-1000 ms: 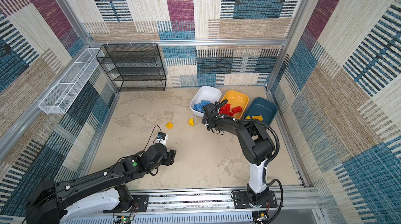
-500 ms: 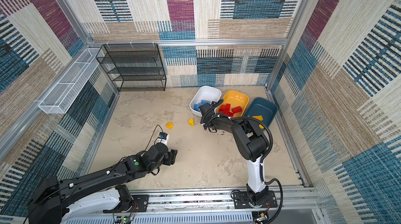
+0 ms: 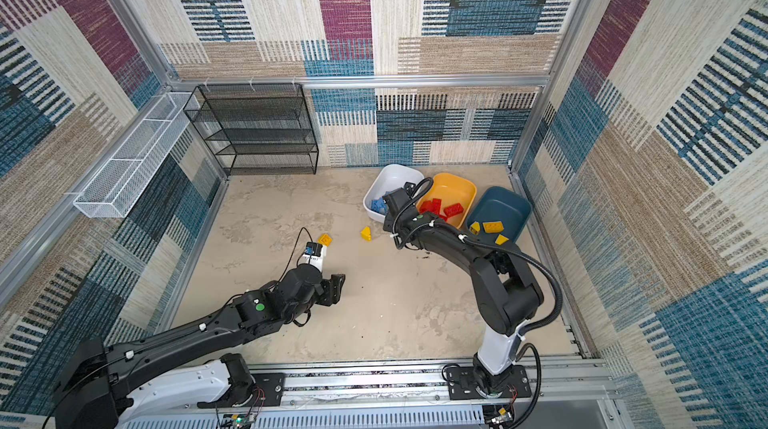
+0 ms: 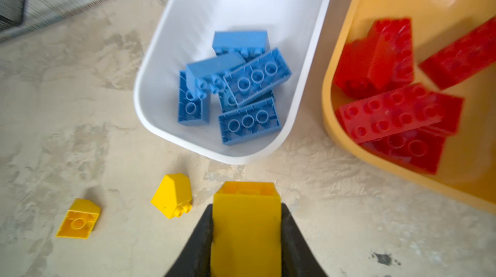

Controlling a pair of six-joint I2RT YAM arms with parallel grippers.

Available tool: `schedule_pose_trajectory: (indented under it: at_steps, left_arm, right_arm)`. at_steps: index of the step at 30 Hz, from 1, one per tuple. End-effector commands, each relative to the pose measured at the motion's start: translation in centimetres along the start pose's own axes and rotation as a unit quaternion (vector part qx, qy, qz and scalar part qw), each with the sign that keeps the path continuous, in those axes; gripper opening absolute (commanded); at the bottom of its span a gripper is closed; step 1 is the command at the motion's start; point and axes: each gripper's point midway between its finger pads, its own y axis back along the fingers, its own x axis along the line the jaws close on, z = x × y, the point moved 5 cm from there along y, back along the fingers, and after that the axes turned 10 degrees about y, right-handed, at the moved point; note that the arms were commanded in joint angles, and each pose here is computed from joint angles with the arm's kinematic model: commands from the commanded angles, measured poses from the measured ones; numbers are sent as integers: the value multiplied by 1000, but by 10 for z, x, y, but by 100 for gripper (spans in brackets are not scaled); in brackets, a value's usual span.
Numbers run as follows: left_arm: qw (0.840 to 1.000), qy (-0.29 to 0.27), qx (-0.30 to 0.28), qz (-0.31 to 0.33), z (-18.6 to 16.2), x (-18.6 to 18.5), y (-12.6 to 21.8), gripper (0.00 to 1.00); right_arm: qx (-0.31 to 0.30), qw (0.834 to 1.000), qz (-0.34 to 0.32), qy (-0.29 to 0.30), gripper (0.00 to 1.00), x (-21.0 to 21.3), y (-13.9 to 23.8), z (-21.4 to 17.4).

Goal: Sort the legos into containers by color

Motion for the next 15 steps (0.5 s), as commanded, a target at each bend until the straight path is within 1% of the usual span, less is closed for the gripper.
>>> schedule_pose_trajectory:
  at_steps: [1, 4, 8, 12, 15]
  left_arm:
    - [1000, -13, -13, -25, 16, -21, -6, 73]
    - [999, -24, -3, -40, 25, -41, -18, 72]
    - [998, -29, 14, -56, 32, -66, -37, 72]
    - [997, -28, 31, -66, 29, -82, -55, 71]
    - [996, -31, 51, -73, 22, -92, -69, 70]
  right_arm:
    - [-12, 1000, -6, 23, 33, -9, 31, 17]
    - [-25, 1000, -5, 15, 33, -30, 54, 31]
    - [-44, 999, -29, -13, 33, -83, 73, 44]
    - [-54, 995, -70, -52, 32, -149, 77, 41]
    - [-43, 990, -103, -90, 32, -197, 68, 27]
